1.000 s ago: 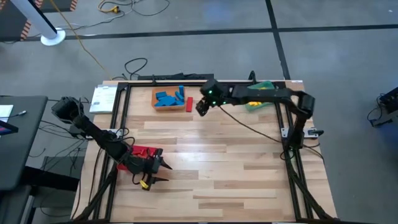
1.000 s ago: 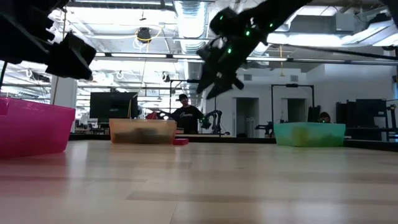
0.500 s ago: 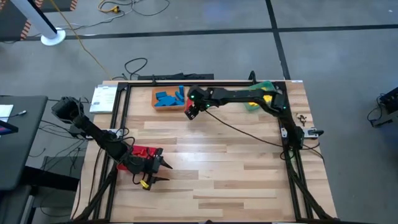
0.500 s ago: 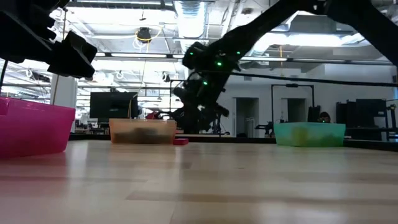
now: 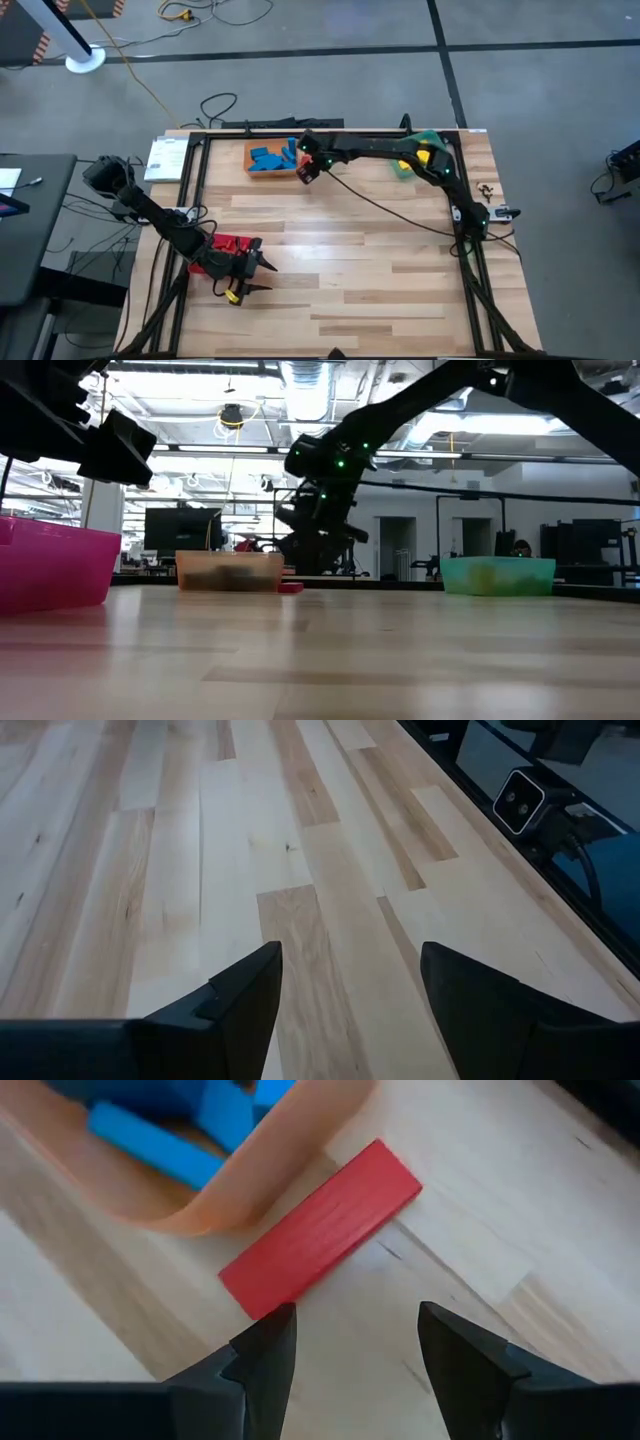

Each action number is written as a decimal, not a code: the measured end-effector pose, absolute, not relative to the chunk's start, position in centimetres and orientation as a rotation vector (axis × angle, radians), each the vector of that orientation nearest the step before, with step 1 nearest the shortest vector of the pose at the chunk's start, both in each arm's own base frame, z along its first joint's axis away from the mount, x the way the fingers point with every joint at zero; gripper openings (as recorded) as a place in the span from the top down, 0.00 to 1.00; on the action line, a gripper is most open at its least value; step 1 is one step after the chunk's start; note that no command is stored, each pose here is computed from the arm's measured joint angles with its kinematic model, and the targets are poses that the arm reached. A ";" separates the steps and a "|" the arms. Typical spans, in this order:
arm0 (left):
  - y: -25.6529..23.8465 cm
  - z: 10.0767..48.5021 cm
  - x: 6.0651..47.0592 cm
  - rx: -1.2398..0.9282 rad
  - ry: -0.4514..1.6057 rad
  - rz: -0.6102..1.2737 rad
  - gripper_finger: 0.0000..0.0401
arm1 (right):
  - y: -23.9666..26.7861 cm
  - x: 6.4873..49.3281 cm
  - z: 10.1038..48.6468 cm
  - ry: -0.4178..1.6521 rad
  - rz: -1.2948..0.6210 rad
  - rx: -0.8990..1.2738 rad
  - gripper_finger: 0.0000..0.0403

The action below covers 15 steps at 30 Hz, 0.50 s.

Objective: Sort blocks
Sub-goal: Put the red block into the red bin

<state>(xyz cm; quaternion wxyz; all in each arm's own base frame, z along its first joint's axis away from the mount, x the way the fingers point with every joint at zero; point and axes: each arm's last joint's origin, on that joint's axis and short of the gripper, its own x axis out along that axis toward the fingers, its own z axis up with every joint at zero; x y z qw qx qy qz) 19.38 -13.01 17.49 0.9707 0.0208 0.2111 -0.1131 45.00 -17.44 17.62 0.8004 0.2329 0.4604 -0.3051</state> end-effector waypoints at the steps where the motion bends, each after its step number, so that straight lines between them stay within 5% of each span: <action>1: -13.0 17.5 19.4 0.046 0.426 -0.229 0.41 | -17.6 44.9 17.6 0.992 -0.642 0.523 0.45; 15: -12.7 17.6 19.5 0.073 0.404 -0.142 0.41 | -16.3 44.7 19.0 1.096 -0.394 0.598 0.45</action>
